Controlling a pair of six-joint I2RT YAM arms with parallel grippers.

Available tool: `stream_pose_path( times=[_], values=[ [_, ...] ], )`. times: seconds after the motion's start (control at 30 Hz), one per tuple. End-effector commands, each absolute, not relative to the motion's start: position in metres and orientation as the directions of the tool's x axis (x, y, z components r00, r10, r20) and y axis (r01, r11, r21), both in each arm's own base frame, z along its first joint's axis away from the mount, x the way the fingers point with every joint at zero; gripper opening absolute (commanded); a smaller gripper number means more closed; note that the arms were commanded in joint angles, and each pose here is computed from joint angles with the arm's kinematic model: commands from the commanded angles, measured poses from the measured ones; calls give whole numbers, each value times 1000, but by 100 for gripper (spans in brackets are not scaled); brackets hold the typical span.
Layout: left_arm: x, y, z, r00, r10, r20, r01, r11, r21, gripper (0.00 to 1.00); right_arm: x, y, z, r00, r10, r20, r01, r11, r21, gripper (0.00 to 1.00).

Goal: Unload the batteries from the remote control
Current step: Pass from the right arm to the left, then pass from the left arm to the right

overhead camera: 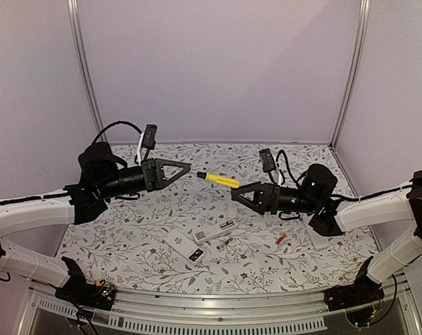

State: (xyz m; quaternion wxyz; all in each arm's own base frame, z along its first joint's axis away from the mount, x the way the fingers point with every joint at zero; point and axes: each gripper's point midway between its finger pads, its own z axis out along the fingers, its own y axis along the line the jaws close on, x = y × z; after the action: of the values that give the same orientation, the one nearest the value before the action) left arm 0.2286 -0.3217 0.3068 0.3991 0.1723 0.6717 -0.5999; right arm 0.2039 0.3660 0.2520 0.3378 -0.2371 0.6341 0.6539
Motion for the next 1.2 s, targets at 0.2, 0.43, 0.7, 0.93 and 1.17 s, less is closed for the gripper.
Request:
stream_pose_path(
  times=[0.2,0.43,0.7,0.93,1.17],
  values=[
    [227,-324,311,-648,-254,-718,707,153,-691,0,207,378,274,-663,178,-727,-744,-52,666,65],
    [227,-332,305,-668,-217,-711,701,134,-700,0,214,385,276,-666,184,-723,-740,-47,671,48],
    [229,-334,305,-667,-212,-714,704,133,-698,0,213,390,268,-677,157,-719,-732,-45,680,37],
    [229,-334,304,-667,-214,-713,703,136,-698,0,214,392,264,-684,145,-715,-726,-48,686,29],
    [230,-334,301,-668,-210,-714,700,147,-699,0,213,392,262,-686,142,-714,-725,-44,688,10]
  ],
)
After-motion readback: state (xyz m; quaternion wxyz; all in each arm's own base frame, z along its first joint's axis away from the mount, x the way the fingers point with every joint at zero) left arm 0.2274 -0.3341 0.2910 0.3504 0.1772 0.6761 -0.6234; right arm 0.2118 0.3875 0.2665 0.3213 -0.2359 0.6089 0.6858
